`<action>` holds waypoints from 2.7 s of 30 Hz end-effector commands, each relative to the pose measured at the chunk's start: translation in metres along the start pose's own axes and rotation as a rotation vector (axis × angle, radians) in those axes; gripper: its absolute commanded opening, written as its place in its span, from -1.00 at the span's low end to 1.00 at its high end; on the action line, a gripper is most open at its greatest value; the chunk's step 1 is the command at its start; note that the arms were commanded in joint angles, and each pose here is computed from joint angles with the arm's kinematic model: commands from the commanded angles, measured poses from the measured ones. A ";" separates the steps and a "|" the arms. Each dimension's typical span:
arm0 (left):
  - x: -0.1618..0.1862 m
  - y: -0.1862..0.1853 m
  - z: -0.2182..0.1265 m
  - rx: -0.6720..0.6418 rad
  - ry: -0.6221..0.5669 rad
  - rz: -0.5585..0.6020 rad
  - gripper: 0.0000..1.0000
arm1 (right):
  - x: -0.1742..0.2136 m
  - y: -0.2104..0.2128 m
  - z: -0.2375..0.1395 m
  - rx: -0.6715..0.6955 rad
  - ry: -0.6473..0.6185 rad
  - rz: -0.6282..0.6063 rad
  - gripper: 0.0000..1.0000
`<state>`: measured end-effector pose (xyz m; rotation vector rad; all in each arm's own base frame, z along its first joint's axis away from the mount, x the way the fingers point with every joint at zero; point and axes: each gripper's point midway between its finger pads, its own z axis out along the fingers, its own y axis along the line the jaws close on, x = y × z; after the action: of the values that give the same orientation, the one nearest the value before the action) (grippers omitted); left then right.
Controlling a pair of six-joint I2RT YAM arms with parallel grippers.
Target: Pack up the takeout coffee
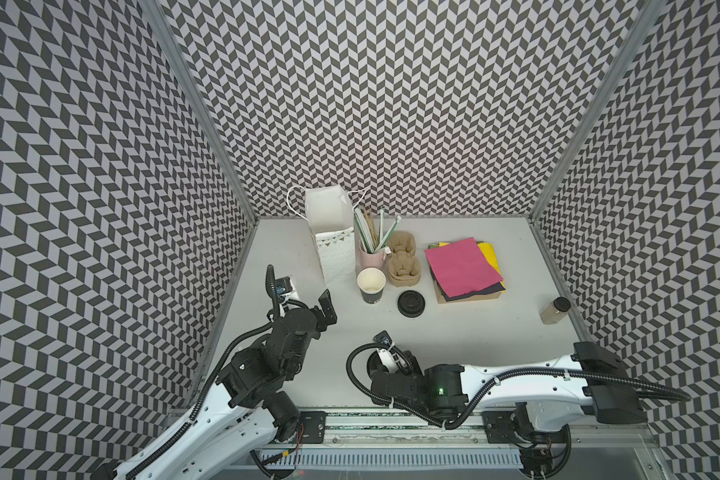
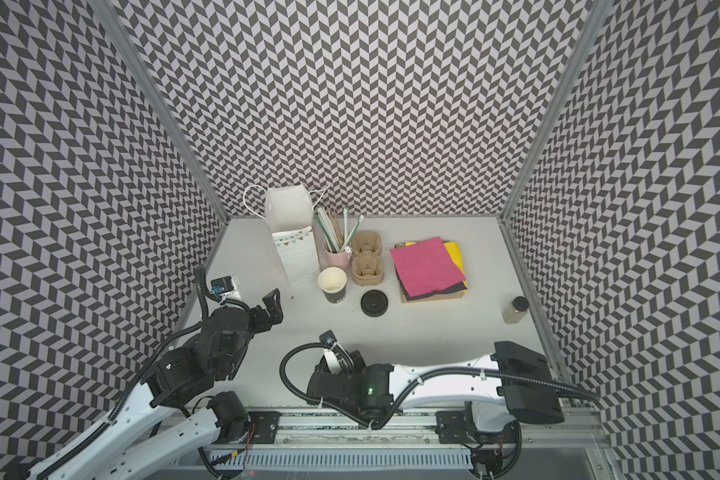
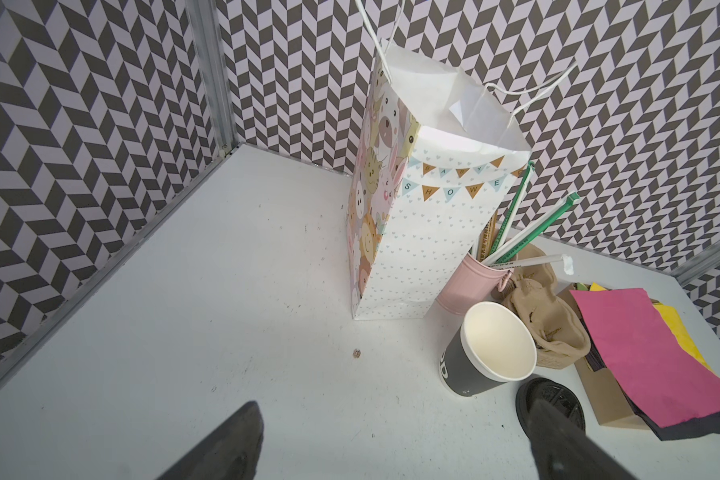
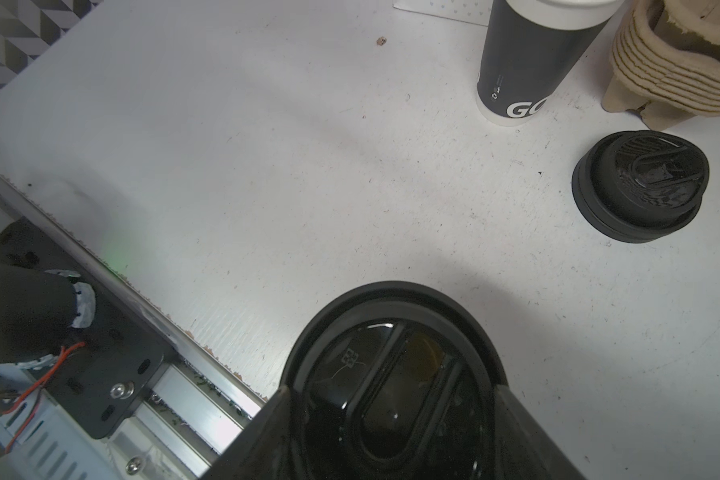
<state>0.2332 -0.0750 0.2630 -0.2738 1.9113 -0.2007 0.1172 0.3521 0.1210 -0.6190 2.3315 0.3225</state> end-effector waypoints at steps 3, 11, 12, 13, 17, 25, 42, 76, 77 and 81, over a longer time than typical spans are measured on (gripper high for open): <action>-0.009 0.000 -0.004 0.002 -0.015 -0.028 1.00 | 0.088 -0.053 0.027 0.152 0.296 -0.119 0.05; -0.010 0.001 -0.006 0.006 -0.019 -0.030 1.00 | 0.051 -0.057 0.002 0.163 0.226 -0.077 0.05; -0.011 0.001 -0.006 0.005 -0.020 -0.031 1.00 | 0.041 -0.058 -0.003 0.171 0.202 -0.064 0.05; -0.011 0.001 -0.006 0.005 -0.021 -0.032 0.99 | 0.033 -0.060 -0.008 0.180 0.186 -0.054 0.05; -0.011 0.001 -0.006 0.006 -0.022 -0.033 1.00 | 0.007 -0.078 -0.020 0.219 0.129 -0.002 0.05; -0.012 0.000 -0.007 0.014 -0.025 -0.034 0.99 | -0.037 -0.156 -0.044 0.305 -0.004 0.203 0.05; -0.010 -0.002 -0.006 0.021 -0.017 -0.025 1.00 | -0.076 -0.304 -0.073 0.569 -0.131 0.422 0.06; -0.012 -0.004 -0.008 0.043 -0.023 -0.029 1.00 | -0.031 -0.343 -0.026 0.546 -0.018 0.555 0.49; -0.011 -0.004 -0.008 0.042 -0.021 -0.027 1.00 | -0.032 -0.343 -0.027 0.547 -0.022 0.559 0.51; -0.010 -0.005 -0.007 0.042 -0.016 -0.023 1.00 | -0.040 -0.344 -0.035 0.545 -0.060 0.570 0.66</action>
<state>0.2302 -0.0787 0.2661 -0.2536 1.9112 -0.2432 0.2926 0.0584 0.1364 0.2887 2.4240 -0.0892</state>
